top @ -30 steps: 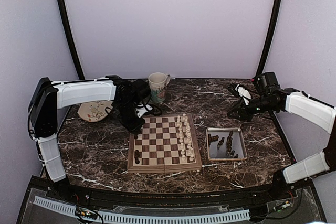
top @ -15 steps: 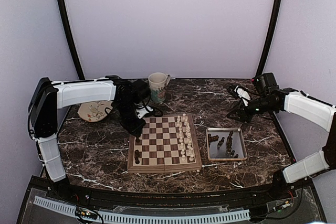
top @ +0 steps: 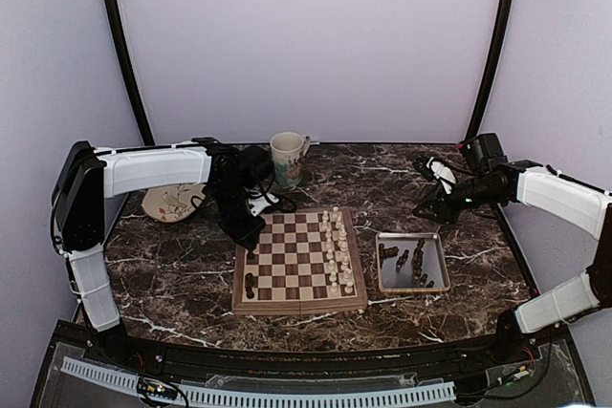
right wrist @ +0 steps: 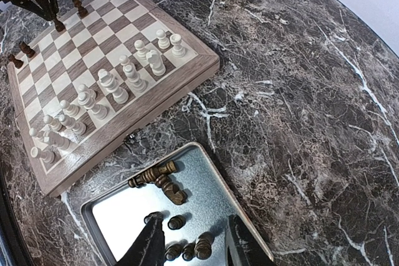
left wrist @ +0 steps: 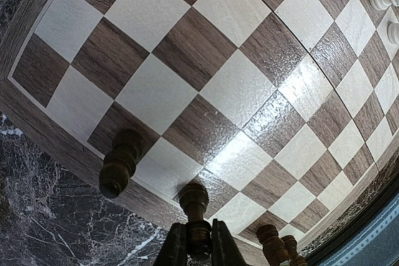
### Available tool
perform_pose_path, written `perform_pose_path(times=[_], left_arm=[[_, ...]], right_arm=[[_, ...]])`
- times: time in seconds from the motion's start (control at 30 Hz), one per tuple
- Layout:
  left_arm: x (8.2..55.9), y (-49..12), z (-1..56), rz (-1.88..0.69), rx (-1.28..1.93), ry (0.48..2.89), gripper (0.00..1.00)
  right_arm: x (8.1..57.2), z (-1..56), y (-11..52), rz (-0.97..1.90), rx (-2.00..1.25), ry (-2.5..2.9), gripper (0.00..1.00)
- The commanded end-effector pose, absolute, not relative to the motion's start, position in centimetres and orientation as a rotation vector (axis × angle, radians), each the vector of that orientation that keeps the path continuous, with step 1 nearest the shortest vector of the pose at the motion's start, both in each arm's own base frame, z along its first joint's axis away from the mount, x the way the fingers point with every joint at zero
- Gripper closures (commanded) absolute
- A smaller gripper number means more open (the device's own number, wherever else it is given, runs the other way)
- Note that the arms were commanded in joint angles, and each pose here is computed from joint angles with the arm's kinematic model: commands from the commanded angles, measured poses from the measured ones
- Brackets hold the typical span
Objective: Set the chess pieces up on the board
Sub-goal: Place the queen at d8.
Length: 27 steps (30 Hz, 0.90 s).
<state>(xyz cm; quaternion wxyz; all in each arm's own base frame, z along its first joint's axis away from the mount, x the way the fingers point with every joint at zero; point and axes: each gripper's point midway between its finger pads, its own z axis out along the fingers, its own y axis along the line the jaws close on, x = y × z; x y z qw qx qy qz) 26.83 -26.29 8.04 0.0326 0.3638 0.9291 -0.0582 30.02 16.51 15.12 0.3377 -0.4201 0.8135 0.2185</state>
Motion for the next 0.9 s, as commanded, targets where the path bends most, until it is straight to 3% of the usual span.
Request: perform_pose_path(times=[0.0,0.4,0.87], left_arm=[[25.9,-26.0,8.7,-0.198,1.128,2.871,0.89],[24.8,-26.1,8.8,-0.218,1.139,2.890,0.93],[25.7,-25.7,9.4,-0.142,1.116,2.856,0.69]], right_arm=[[29.9,14.9,16.6,0.574,-1.109,2.115,0.66],[30.0,14.8,16.5,0.574,-1.110,2.120,0.67],[29.9,14.9,16.5,0.573,-1.110,2.118,0.64]])
